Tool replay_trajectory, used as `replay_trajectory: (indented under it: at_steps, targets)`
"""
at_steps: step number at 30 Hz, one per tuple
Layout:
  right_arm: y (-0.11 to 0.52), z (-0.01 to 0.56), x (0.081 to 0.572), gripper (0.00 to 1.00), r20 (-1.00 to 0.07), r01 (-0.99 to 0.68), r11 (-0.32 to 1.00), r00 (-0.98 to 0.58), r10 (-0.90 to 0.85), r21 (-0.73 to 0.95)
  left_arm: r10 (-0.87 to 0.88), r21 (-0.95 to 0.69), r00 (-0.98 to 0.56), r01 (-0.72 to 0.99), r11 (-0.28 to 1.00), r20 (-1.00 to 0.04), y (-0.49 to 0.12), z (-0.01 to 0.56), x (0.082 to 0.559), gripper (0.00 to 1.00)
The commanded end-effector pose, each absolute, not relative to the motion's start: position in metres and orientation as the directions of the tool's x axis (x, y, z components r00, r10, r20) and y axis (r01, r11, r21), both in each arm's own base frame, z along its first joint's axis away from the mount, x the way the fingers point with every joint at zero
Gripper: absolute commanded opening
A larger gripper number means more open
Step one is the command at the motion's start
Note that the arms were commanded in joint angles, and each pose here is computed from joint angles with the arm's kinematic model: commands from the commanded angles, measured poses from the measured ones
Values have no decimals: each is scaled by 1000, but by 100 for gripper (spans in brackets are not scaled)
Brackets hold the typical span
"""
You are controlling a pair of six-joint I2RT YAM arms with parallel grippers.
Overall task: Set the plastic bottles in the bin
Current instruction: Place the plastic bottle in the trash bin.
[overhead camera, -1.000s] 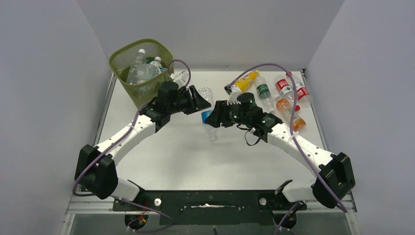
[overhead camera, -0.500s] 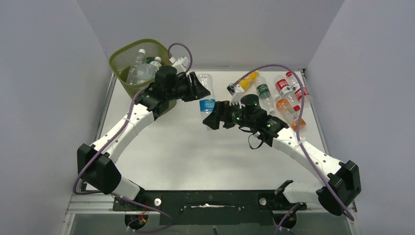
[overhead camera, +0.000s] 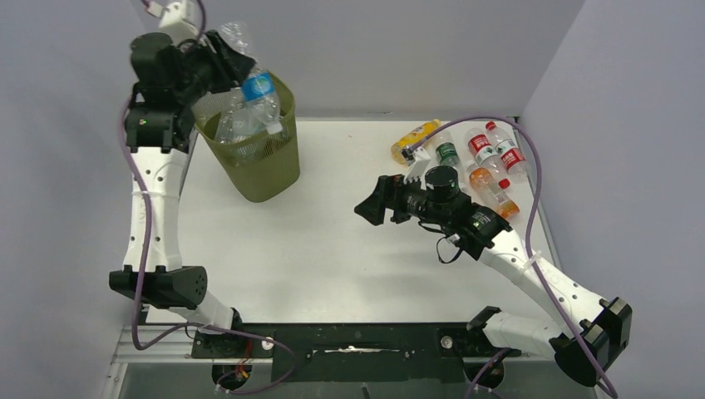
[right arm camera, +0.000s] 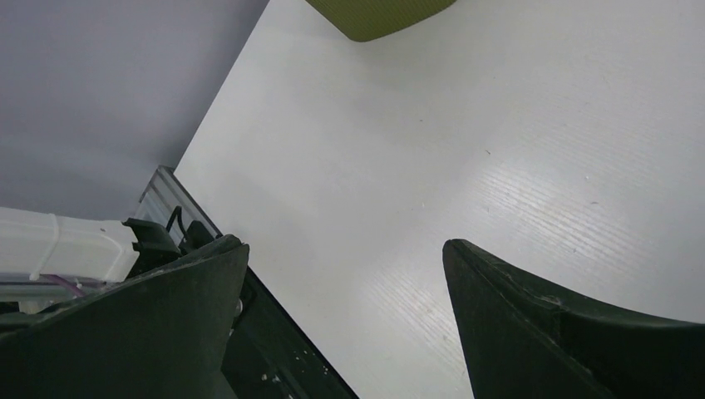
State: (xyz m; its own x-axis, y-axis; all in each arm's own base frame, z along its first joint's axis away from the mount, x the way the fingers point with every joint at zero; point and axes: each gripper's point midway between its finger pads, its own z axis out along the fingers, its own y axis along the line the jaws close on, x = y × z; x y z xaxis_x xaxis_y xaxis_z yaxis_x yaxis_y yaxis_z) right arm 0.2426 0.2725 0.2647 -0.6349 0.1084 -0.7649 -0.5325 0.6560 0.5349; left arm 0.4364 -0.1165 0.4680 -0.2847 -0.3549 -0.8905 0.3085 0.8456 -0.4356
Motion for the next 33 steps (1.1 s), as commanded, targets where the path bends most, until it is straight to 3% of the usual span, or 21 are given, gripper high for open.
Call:
replay_trajectory:
  at_steps: [1,9,19,29,33]
  targets:
    - [271,262,238,91,-762,-529,656,-638,110,538,-318,-331,-90,244,912,-944,-45,523,431,32]
    - [272,254,237,91,-751,-525,658,-653,95,540,-184,-180,75,56,982,-980,30,541,455,32]
    - [278,247,241,91,-740,-523,656,-668,82,545,22,9,70,-173,985,-997,78,494,508,33]
    - [281,241,243,91,-726,-515,661,-685,66,546,279,281,-35,-192,940,-960,33,438,563,35]
    - [279,240,242,91,-726,-511,665,-685,68,545,301,297,-20,-223,928,-953,29,413,567,33]
